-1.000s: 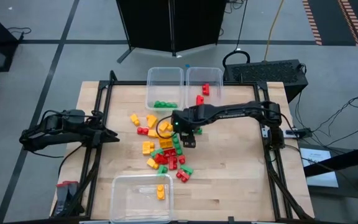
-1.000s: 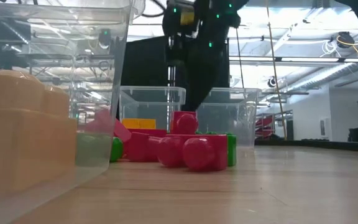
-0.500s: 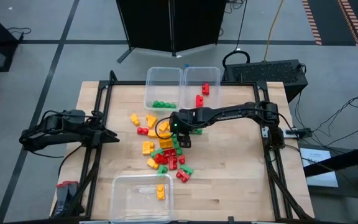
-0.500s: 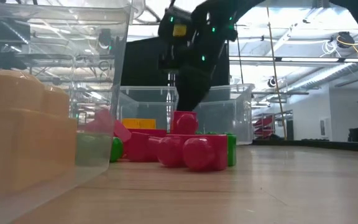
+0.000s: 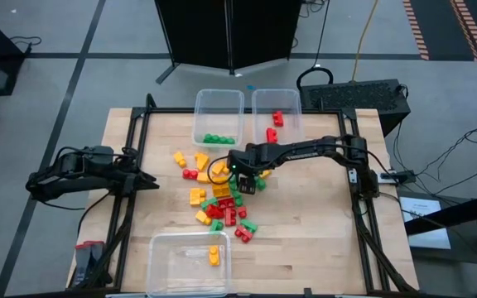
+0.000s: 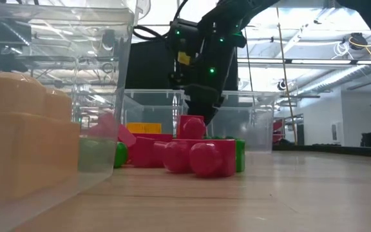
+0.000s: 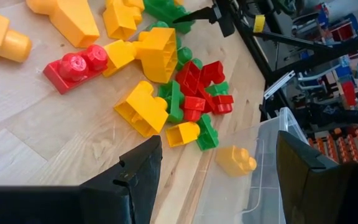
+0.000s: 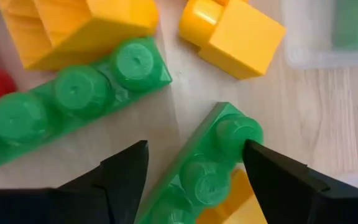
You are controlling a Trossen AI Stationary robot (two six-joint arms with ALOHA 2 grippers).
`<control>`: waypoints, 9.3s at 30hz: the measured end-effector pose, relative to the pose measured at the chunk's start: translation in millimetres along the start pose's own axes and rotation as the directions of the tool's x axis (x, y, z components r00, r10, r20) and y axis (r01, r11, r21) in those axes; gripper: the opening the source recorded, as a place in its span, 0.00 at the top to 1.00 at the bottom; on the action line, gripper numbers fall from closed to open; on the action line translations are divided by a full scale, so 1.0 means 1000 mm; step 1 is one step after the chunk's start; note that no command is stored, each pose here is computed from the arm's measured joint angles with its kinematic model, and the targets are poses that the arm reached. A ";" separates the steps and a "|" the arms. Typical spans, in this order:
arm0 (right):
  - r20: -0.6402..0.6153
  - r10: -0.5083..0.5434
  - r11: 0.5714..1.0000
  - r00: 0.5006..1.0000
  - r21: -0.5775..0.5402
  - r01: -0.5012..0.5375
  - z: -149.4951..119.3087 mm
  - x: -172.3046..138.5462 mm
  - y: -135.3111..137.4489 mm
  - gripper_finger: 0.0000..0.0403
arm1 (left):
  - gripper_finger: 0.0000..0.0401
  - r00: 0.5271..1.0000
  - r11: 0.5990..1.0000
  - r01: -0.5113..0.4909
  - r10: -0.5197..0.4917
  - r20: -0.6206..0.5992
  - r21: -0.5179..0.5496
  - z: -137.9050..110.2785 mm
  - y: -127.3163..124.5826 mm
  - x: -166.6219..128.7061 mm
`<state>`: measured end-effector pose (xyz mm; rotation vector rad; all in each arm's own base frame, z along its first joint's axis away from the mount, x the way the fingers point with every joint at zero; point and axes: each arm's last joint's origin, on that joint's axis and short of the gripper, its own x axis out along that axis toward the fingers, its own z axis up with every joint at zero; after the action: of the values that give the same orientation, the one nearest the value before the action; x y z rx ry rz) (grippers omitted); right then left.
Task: Sort blocks
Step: Put the green game piece into the top left transparent bin, then put the yellow game piece into the bottom transparent bin
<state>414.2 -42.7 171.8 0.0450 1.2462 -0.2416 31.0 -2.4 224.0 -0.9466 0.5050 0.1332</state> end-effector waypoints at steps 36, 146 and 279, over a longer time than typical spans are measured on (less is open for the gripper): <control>-0.247 -0.032 0.986 0.968 0.152 0.071 -0.047 -0.016 0.082 0.36 | 0.48 1.000 0.999 -0.016 0.015 0.024 0.035 0.001 0.000 0.000; 0.062 0.272 0.943 0.960 -0.214 -0.253 0.066 -0.022 0.027 0.42 | 0.48 0.997 0.996 -0.054 0.050 0.061 0.068 0.002 0.001 0.000; 0.260 0.086 0.867 0.962 0.456 -0.201 0.066 0.019 0.055 0.62 | 0.48 0.992 0.991 -0.094 0.084 0.095 0.098 0.003 0.003 0.000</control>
<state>492.5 -2.6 170.0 0.5257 0.9188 -0.4096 30.8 1.3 223.3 -0.8148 0.4660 0.2279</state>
